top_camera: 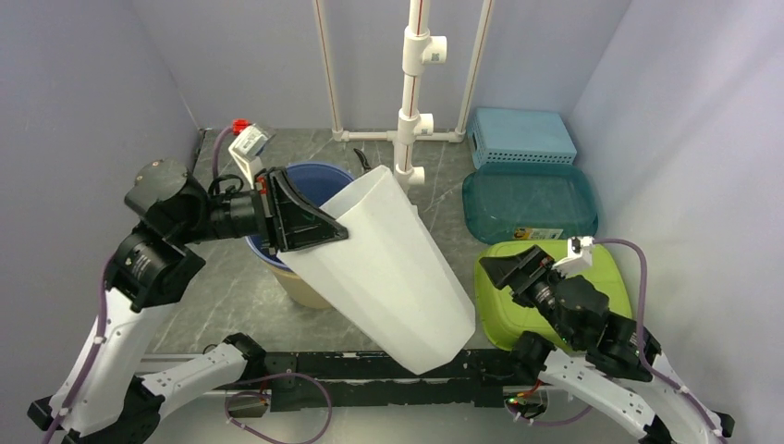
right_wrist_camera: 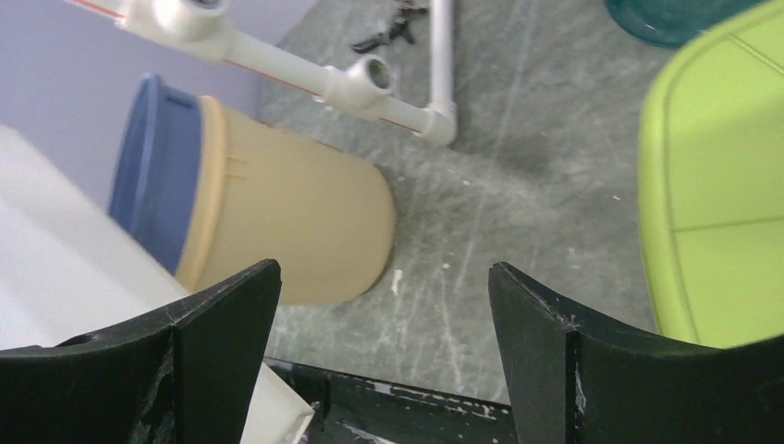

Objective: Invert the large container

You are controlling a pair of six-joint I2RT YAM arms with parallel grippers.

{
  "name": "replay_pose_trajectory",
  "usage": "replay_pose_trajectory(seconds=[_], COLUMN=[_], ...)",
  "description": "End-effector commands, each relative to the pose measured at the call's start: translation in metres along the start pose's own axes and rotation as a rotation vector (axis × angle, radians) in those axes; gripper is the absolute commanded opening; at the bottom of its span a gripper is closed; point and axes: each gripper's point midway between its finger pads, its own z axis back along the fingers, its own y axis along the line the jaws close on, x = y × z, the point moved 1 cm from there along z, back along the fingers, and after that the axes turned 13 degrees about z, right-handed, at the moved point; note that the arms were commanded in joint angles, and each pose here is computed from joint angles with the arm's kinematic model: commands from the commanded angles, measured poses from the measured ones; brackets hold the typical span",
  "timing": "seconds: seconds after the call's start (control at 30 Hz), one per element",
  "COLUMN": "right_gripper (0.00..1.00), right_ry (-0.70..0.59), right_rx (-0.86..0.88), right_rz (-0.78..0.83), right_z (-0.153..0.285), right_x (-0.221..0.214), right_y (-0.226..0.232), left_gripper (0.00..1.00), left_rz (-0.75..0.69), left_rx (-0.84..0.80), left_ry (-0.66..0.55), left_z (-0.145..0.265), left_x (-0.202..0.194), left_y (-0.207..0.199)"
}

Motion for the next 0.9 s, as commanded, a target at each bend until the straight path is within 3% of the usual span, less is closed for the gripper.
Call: replay_pose_trajectory(seconds=[0.0, 0.2, 0.47, 0.87], right_gripper=[0.87, 0.9, 0.9, 0.91], right_ry=[0.025, 0.029, 0.001, 0.046], right_rx=[-0.188, -0.396, -0.347, -0.341], right_rz=[-0.025, -0.013, -0.046, -0.01], right_z=[-0.003, -0.001, -0.006, -0.011], right_x=[-0.001, -0.001, -0.001, -0.008], right_y=[-0.022, -0.049, -0.044, -0.039], left_gripper=[0.03, 0.03, 0.03, 0.03], left_rz=[-0.108, -0.089, -0.108, -0.473], left_rx=[-0.082, -0.034, 0.137, 0.545], left_ry=[0.004, 0.038, 0.204, 0.361], left_z=[-0.002, -0.011, -0.039, -0.082], left_x=[0.003, -0.001, -0.044, -0.121], left_y=[-0.011, 0.012, 0.059, 0.136])
